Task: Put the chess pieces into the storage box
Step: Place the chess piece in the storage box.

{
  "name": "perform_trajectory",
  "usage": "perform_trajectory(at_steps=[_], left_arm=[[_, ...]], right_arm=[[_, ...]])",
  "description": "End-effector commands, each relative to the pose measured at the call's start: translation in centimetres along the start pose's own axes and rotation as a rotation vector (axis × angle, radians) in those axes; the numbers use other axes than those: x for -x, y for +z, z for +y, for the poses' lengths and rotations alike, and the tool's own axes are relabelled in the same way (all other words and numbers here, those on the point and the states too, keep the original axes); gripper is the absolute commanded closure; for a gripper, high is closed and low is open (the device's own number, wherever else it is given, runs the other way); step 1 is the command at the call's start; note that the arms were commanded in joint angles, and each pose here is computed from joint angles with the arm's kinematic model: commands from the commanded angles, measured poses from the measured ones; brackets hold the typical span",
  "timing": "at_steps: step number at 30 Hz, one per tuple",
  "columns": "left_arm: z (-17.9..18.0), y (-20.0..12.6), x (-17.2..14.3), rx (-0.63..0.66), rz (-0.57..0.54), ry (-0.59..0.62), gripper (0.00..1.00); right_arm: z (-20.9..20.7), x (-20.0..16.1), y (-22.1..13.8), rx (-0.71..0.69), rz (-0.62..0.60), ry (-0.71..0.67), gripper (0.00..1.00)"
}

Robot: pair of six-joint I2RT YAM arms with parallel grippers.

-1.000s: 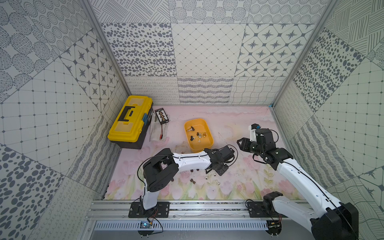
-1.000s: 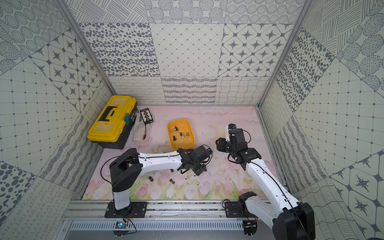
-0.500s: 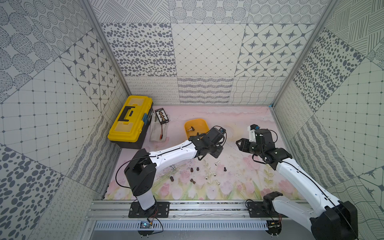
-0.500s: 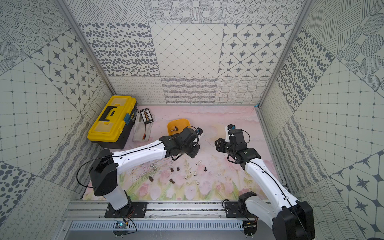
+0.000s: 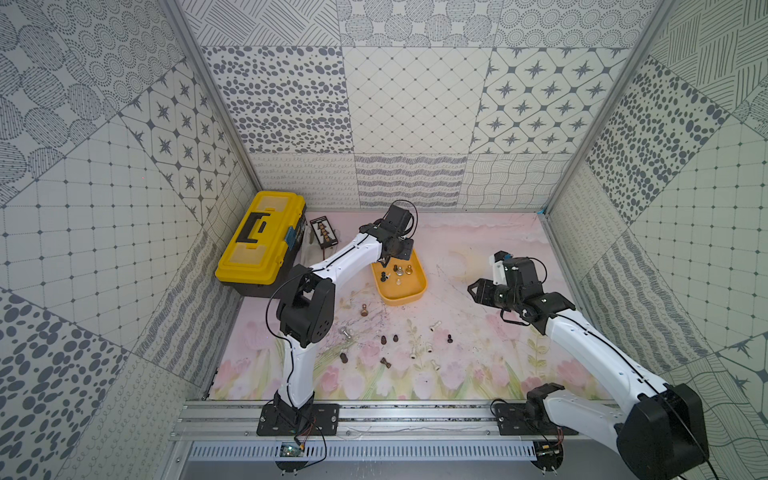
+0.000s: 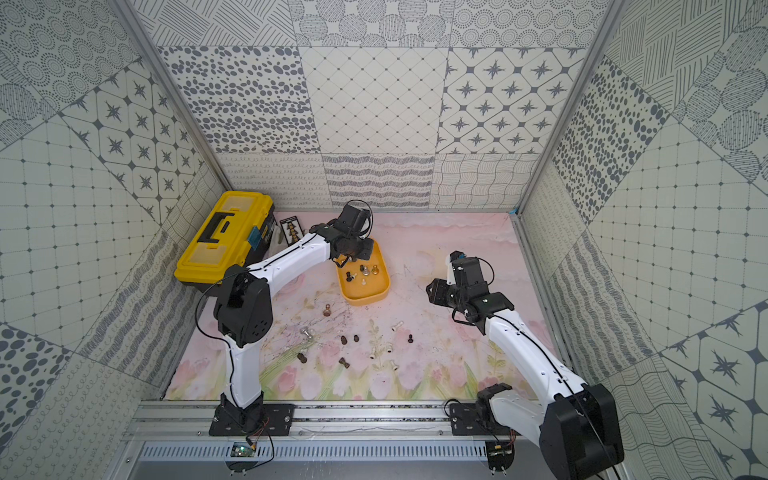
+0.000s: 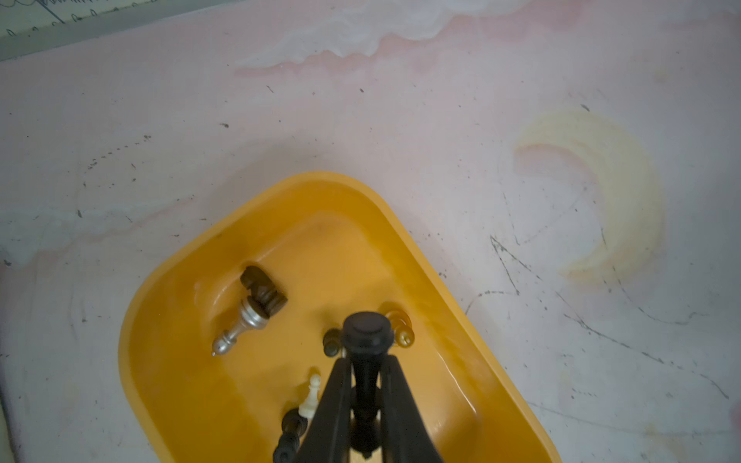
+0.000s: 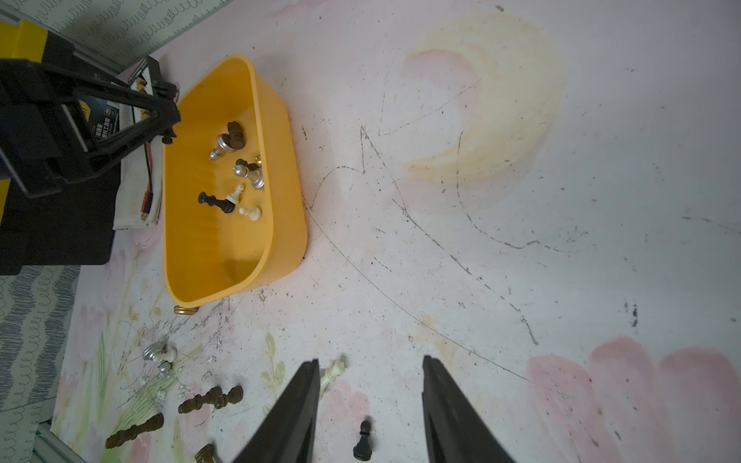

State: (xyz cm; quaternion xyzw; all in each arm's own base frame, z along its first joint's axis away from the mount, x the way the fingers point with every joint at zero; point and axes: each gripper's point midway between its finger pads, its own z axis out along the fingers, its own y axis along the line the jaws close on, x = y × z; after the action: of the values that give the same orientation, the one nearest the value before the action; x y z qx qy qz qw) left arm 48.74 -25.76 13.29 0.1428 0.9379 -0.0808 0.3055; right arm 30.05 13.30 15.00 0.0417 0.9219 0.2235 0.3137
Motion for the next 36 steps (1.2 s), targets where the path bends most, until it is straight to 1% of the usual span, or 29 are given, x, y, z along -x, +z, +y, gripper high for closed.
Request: perform_trajectory(at_steps=[1, 3, 6, 8, 12, 13, 16, 18, 21, 24, 27, 30, 32, 36], left_arm=[[2.1, 3.5, -0.1, 0.014, 0.077, -0.023, 0.95], [2.2, 4.9, -0.3, 0.01, 0.104, -0.031, 0.93], [2.1, 6.0, -0.4, 0.007, 0.111, -0.033, 0.91], [2.2, 6.2, -0.3, 0.007, 0.105, -0.038, 0.86], [1.9, 5.7, 0.4, -0.006, 0.085, -0.052, 0.68], [1.8, 5.5, 0.6, -0.011, 0.079, -0.054, 0.66], [1.5, 4.2, 1.3, -0.028, 0.06, -0.065, 0.65], [1.2, 3.0, 1.6, -0.038, 0.044, -0.07, 0.64], [0.4, 0.3, 1.9, -0.051, 0.007, -0.061, 0.64], [-0.9, -3.5, 2.4, -0.074, -0.046, -0.025, 0.64], [-2.6, -7.5, 2.1, -0.099, -0.09, 0.017, 0.63], [-4.2, -11.4, 0.8, -0.122, -0.116, 0.067, 0.63], [-4.9, -13.8, -0.9, -0.148, -0.117, 0.08, 0.63], [-5.0, -16.6, -4.6, -0.217, -0.112, 0.015, 0.63]], right_arm=[[1.1, 1.1, 0.2, 0.043, -0.008, -0.015, 0.52], [1.2, 0.7, 0.7, 0.044, 0.026, -0.02, 0.52], [1.3, 0.5, 1.0, 0.046, 0.056, -0.028, 0.52], [1.3, 0.4, 0.9, 0.046, 0.057, -0.031, 0.52], [1.7, 0.0, 0.5, 0.062, 0.083, -0.035, 0.51], [1.7, -0.1, 0.5, 0.065, 0.093, -0.034, 0.51], [2.1, -1.1, 0.2, 0.079, 0.135, -0.042, 0.51], [2.3, -1.9, 0.0, 0.07, 0.167, -0.062, 0.51], [2.8, -3.3, -0.5, 0.037, 0.209, -0.115, 0.51], [3.5, -5.5, -0.9, 0.008, 0.254, -0.188, 0.51], [4.0, -7.8, -0.9, -0.004, 0.29, -0.242, 0.53], [3.5, -9.8, -0.4, -0.026, 0.321, -0.255, 0.57], [2.6, -11.0, 0.1, -0.056, 0.346, -0.245, 0.6], [1.6, -12.5, 1.1, -0.077, 0.381, -0.23, 0.62]])
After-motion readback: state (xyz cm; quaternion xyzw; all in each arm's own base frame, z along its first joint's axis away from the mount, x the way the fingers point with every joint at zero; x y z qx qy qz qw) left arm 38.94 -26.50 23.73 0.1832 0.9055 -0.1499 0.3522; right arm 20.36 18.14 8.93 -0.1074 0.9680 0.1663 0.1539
